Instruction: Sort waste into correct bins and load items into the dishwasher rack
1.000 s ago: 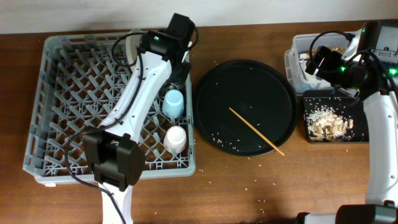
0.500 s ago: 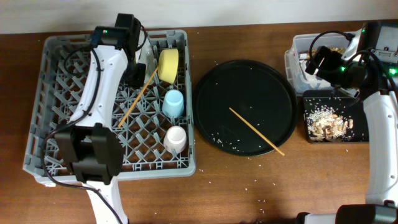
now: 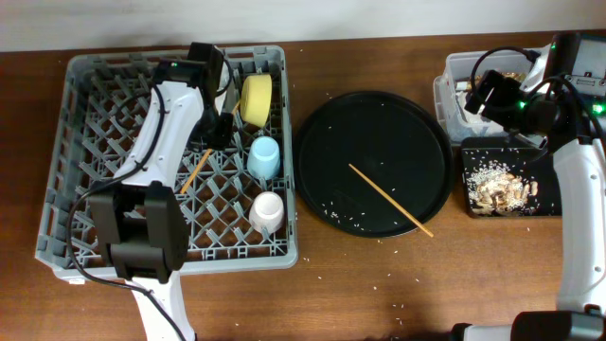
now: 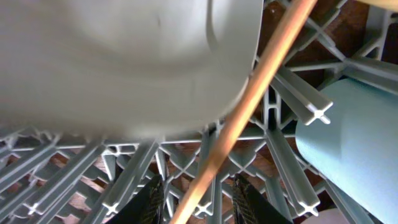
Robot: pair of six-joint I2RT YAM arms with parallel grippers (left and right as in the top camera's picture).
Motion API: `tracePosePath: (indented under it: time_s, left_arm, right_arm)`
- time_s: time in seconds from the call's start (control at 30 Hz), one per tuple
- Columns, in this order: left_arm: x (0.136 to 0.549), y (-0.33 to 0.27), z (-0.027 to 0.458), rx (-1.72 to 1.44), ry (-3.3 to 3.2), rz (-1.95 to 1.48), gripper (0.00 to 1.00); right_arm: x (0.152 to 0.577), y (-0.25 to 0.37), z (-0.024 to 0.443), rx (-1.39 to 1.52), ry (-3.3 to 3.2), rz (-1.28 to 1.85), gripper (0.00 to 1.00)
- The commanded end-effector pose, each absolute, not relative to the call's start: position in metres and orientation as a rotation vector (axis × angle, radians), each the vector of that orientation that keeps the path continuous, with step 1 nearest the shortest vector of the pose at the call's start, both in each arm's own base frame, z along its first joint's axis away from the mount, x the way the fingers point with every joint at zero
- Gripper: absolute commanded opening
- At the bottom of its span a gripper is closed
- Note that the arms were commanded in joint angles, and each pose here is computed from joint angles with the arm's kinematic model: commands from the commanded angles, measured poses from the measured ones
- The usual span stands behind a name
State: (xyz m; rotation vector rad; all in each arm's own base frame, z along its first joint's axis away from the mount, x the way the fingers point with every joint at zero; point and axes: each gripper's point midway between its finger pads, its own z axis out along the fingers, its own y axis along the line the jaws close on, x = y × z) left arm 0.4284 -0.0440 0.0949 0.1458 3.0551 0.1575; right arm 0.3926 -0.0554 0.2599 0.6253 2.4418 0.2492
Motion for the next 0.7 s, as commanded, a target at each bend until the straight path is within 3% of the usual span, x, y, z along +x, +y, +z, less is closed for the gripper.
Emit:
tracePosePath:
  time_s: [0.0, 0.17, 0.27, 0.37, 0.43, 0.5, 0.63, 0.67]
  left_arm:
    - [0.419, -0.049, 0.083, 0.137, 3.085, 0.121, 0.36]
    - [0.424, -0.085, 0.093, 0.192, 3.050, -0.119, 0.36]
    - [0.432, -0.111, 0.161, 0.298, 2.902, -0.142, 0.35]
    - [0.427, -0.172, 0.197, 0.553, 2.724, -0.180, 0.36]
    - [0.426, -0.233, 0.190, 0.904, 2.558, -0.178, 0.37]
    - [0.418, -0.279, 0.167, 1.206, 2.435, -0.159, 0.48]
    - [0.396, -0.345, 0.088, 1.530, 2.350, -0.155, 0.60]
    - [0.386, -0.356, 0.078, 1.572, 2.346, -0.164, 0.68]
  right_arm:
    - [0.392, -0.060, 0.260, 0.646, 2.435, 0.231, 0.98]
    - [0.392, -0.060, 0.260, 0.646, 2.435, 0.231, 0.98]
    - [0.392, -0.060, 0.260, 0.646, 2.435, 0.231, 0.98]
    - [0.392, -0.060, 0.260, 0.646, 2.435, 0.231, 0.98]
    - [0.392, -0.060, 0.260, 0.646, 2.435, 0.231, 0.98]
    - [0.392, -0.060, 0.260, 0.646, 2.435, 0.231, 0.98]
    - [0.392, -0.060, 0.260, 0.646, 2.435, 0.231, 0.98]
    - [0.392, -0.060, 0.260, 0.646, 2.435, 0.231, 0.98]
